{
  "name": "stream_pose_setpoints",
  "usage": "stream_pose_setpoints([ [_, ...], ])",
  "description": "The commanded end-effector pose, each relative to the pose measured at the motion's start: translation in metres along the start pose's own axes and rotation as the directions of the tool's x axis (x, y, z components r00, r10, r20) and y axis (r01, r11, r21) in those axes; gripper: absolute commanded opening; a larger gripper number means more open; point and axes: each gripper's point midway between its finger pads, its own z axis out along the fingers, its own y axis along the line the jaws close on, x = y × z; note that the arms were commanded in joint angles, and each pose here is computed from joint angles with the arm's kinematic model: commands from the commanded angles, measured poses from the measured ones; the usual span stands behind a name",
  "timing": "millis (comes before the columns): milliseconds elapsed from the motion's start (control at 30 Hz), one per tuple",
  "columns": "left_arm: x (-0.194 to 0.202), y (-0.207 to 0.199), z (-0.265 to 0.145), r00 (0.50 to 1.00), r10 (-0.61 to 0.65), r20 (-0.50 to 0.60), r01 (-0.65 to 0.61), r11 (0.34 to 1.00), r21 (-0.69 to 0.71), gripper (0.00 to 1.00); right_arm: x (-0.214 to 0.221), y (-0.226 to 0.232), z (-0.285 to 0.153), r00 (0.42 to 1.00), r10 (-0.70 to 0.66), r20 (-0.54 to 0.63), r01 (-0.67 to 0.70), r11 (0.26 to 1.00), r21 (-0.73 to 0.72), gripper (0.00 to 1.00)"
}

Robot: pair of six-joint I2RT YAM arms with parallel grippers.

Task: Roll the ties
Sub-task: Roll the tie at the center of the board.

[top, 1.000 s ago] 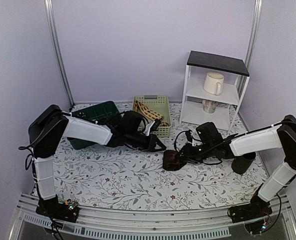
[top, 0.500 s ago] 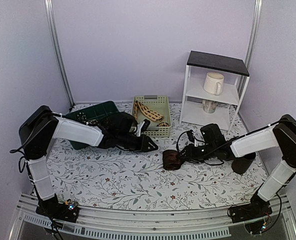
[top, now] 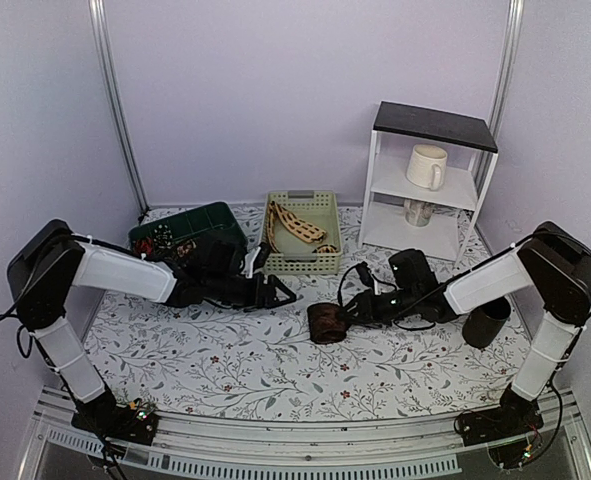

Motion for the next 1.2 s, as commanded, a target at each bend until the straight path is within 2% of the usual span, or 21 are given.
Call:
stream_pose_setpoints([
  [0, 0.012, -0.001, 0.010, 0.998, 0.024, -0.055, -0.022, 0.999, 0.043, 0.70, 0.010, 0.006, 0.019, 0.998, -0.028, -0.055, 0.027, 0.999, -0.030, 0.29],
  [233, 0.033, 0.007, 0.012, 0.997, -0.014, -0.070, 0.017, 0.999, 0.049, 0.71, 0.013, 0.006, 0.029, 0.997, -0.048, -0.067, 0.046, 0.998, -0.035, 0.28],
  [400, 0.042, -0.004, 0.031, 0.994, -0.042, -0.104, 0.053, 0.993, 0.107, 0.66, 0.009, 0.005, 0.028, 0.998, -0.028, -0.055, 0.027, 0.999, -0.021, 0.27],
  [700, 0.046, -0.009, 0.034, 0.981, -0.180, -0.075, 0.190, 0.966, 0.173, 0.72, 0.009, -0.008, 0.023, 0.998, -0.057, -0.032, 0.058, 0.998, 0.015, 0.24],
  [967, 0.053, -0.024, 0.049, 0.964, -0.249, -0.096, 0.265, 0.936, 0.231, 0.73, 0.012, -0.014, 0.016, 0.996, -0.082, -0.022, 0.083, 0.996, 0.020, 0.24],
  [1067, 0.063, -0.021, 0.063, 0.946, -0.302, -0.119, 0.322, 0.918, 0.232, 0.72, 0.015, -0.017, 0.015, 0.996, -0.086, -0.022, 0.086, 0.996, 0.019, 0.24],
  [1167, 0.066, -0.020, 0.071, 0.944, -0.308, -0.120, 0.328, 0.919, 0.220, 0.72, 0.017, -0.019, 0.014, 0.997, -0.081, -0.020, 0.081, 0.996, 0.020, 0.24],
])
